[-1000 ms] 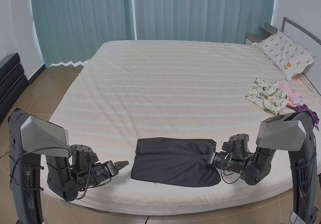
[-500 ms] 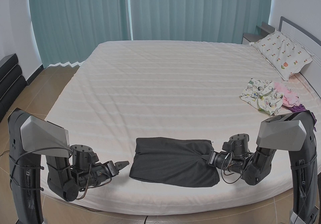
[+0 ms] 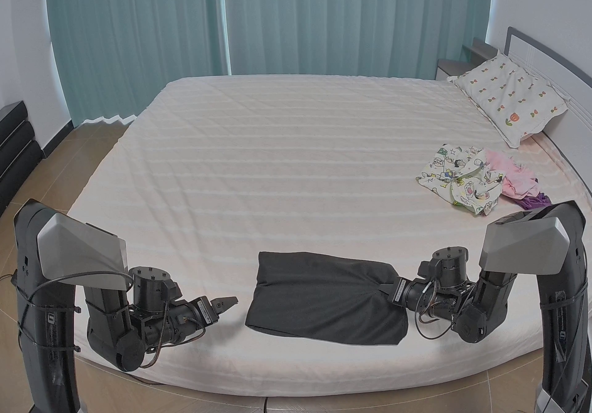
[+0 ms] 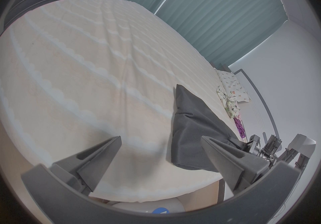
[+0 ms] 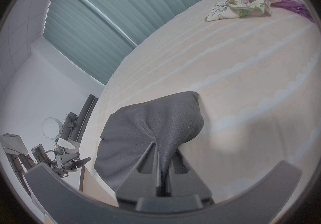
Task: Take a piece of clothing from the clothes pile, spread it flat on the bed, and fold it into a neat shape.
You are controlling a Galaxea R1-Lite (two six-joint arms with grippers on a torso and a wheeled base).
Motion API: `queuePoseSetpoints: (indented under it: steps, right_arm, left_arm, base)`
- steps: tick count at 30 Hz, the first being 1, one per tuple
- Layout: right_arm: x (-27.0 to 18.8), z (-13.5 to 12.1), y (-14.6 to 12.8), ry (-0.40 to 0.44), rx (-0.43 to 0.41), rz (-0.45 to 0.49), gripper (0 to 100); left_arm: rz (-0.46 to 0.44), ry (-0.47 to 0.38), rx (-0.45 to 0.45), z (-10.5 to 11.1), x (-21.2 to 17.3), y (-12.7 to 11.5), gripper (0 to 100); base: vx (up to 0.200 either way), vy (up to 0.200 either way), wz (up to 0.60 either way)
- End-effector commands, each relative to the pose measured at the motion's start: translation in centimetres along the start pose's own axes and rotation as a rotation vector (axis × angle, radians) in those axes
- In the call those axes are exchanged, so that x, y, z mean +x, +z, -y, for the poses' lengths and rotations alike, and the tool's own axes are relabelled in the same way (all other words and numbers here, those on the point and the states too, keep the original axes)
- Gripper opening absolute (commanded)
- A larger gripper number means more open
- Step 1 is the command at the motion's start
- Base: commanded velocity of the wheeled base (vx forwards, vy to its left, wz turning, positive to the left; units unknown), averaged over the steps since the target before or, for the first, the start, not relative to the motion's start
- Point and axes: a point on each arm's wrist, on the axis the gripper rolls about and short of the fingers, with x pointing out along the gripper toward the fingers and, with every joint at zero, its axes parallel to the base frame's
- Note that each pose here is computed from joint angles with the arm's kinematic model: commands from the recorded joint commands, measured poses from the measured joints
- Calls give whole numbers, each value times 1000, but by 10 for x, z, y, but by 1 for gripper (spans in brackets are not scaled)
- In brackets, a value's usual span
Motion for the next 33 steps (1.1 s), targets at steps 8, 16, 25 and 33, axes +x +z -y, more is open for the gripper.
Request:
queuePoseSetpoints:
  steps: [8,16,25,33]
  right_arm:
    - [-7,8,2,-10,10,19,0]
    - [-7,9,1,-17,12,15,0]
    - [-7,11,1,-22,14,13,0]
    - [-7,11,1,-23,14,14,0]
  left_arm:
    - [-8,-8,5,2,0,-2,100]
    - [-18,-11,9,4,0,-5,100]
    - [-16,-8,7,4,0,-5,100]
    - [-22,-10,10,5,0,-6,100]
  base:
    - [0,-200,0]
    - [0,-200,0]
    - [0,-200,0]
    - [0,-200,0]
